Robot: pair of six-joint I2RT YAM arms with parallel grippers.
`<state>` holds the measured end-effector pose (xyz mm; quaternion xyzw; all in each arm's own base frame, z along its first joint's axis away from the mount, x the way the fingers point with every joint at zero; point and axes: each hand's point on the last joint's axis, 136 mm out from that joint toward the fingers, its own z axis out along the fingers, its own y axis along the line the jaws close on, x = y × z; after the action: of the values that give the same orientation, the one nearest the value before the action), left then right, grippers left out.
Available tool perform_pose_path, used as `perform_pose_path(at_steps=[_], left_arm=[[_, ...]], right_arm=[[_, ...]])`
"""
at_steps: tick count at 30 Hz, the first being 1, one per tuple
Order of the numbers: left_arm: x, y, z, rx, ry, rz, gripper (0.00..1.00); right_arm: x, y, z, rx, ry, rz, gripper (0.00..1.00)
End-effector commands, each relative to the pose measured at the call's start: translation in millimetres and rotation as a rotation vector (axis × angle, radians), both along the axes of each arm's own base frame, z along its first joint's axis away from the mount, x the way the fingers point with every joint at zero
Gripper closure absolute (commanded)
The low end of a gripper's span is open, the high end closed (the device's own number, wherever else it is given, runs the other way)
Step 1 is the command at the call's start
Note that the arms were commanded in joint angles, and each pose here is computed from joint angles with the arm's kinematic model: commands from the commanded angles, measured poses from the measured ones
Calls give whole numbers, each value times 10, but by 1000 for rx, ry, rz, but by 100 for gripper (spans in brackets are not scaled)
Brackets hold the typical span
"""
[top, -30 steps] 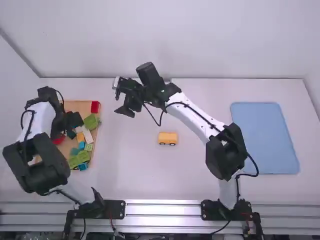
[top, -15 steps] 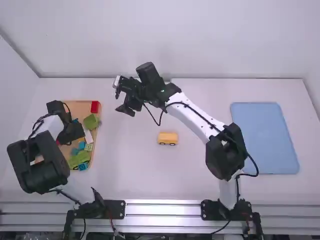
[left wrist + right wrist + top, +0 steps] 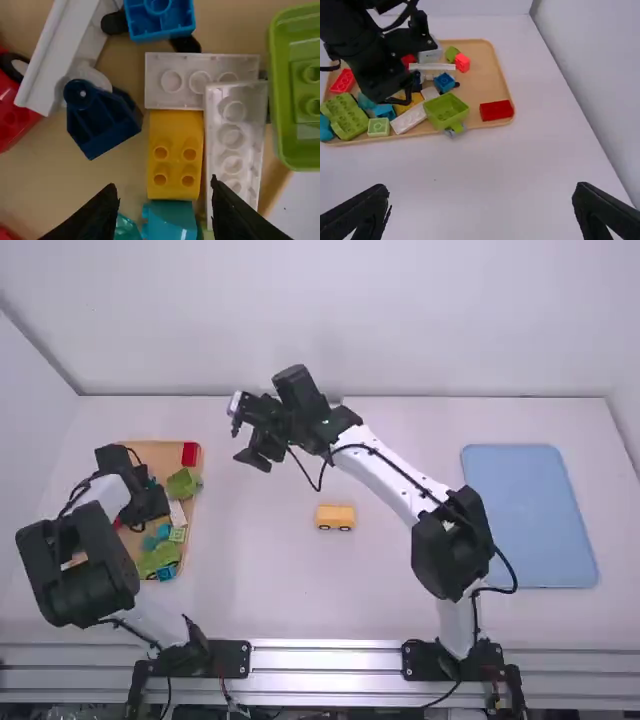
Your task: Assemble lego blocks to make yellow taxi
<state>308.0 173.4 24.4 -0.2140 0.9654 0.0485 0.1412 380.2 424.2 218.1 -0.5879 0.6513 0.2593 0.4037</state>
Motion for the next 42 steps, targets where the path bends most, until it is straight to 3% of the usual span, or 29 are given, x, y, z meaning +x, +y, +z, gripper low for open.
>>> perform_pose_path(at_steps=[1, 16, 22, 26, 30, 35, 39, 42], left_arm=[[-59, -13, -104, -9, 30, -9, 52], [-30, 4, -426, -32, 63, 2, 55], [-78, -20, -477, -49, 81, 29, 70], [-54, 0, -459, -47, 66, 64, 75], [-2, 28, -182, -34, 40, 65, 90], [108, -117, 465, -7, -103, -9, 90], [344, -904, 921, -67, -282, -449, 98], [349, -1420, 992, -64, -288, -712, 98]], right_arm=[[57, 15, 129, 13, -26, -17, 2], [63, 9, 128, 12, -27, -19, 2], [66, 10, 131, 13, -28, -20, 1], [113, -37, 128, 12, -26, -31, 1], [209, -150, 145, 19, 1, -74, 2], [241, -400, 181, 16, 71, -100, 2], [117, -551, 221, 5, 70, -7, 2], [123, -710, 237, -17, 93, -37, 2]])
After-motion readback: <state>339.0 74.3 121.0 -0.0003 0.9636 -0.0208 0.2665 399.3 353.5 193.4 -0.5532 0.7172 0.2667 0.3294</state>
